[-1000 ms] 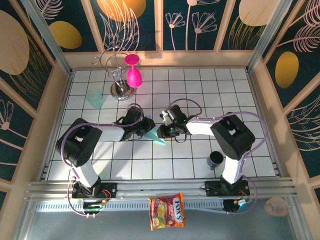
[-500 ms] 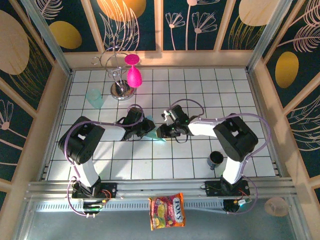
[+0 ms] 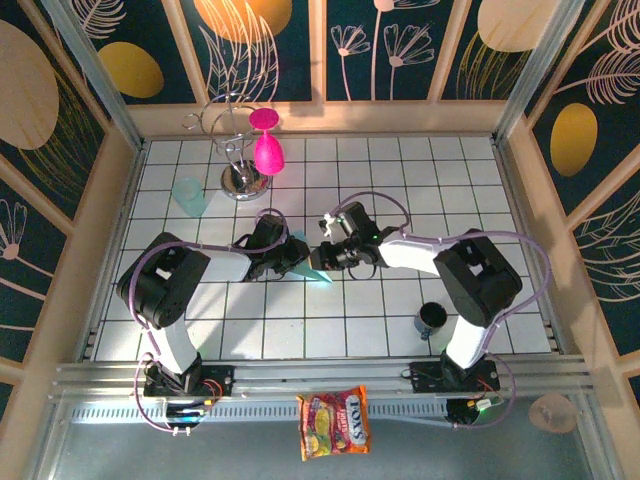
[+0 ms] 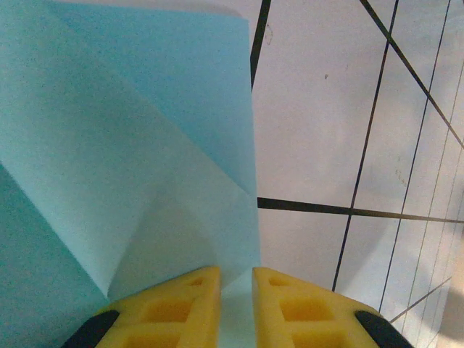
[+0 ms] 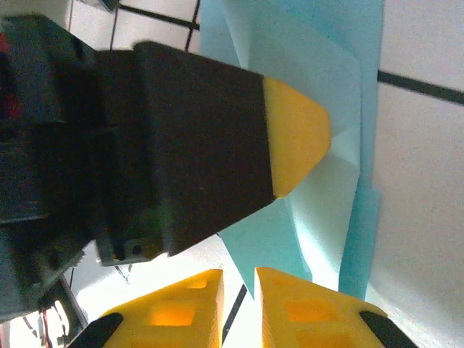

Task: Fold a paper plane with a square sheet of paper (pick it up from the middle)
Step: Fourth fold the wing at the center of the table.

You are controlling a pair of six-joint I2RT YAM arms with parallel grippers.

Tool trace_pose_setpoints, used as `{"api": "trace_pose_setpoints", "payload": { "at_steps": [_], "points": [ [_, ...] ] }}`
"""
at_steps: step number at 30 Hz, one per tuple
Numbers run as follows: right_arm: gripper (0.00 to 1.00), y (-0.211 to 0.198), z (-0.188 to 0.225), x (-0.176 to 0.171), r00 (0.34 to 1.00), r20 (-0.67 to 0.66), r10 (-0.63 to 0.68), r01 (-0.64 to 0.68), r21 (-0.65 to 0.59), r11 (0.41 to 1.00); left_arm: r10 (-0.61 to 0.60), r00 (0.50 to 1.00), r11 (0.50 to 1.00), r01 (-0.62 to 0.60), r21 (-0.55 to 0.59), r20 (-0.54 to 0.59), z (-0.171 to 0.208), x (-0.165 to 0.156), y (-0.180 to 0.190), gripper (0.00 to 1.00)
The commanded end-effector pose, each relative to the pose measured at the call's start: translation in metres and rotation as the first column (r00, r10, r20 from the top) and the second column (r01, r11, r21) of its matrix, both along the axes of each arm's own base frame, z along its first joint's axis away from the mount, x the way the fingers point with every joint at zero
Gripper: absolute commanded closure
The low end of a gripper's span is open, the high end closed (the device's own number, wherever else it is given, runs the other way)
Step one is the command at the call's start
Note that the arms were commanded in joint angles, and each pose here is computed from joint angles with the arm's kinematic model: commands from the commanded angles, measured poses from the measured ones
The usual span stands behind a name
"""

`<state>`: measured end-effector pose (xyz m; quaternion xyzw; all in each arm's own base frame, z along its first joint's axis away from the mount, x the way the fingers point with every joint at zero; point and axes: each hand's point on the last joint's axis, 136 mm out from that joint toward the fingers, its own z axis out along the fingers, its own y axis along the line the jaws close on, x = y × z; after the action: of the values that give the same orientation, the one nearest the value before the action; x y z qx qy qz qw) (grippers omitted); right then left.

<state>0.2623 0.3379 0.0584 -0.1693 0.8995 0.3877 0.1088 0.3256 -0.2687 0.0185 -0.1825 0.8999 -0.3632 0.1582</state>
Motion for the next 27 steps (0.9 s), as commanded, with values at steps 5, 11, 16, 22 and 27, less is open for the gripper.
{"api": "trace_pose_setpoints", "payload": {
  "at_steps": [5,11,16,22,27],
  "points": [
    [0.82,0.005,-0.017,-0.007,0.998,-0.056,0.039,-0.039,-0.007,0.999,0.002,1.0,0.999,0.0,0.042,-0.032,-0.015,-0.008,0.01,0.8],
    [0.82,0.001,-0.026,-0.012,0.996,-0.085,0.037,-0.04,-0.024,0.999,0.006,0.999,0.999,-0.004,0.045,-0.036,-0.017,-0.009,0.011,0.8],
    [0.83,-0.002,-0.031,-0.012,0.995,-0.093,0.03,-0.034,-0.042,0.999,0.011,0.999,0.999,-0.008,0.051,-0.042,-0.019,-0.01,0.012,0.8],
    [0.83,-0.009,-0.041,-0.015,0.995,-0.101,0.026,-0.035,-0.088,0.996,0.018,0.998,0.998,-0.015,0.066,-0.054,-0.022,-0.01,0.015,0.8],
    [0.84,-0.014,-0.046,-0.017,0.994,-0.103,0.024,-0.036,-0.114,0.993,0.025,0.997,0.997,-0.02,0.08,-0.067,-0.026,-0.012,0.017,0.8]
  ]
}}
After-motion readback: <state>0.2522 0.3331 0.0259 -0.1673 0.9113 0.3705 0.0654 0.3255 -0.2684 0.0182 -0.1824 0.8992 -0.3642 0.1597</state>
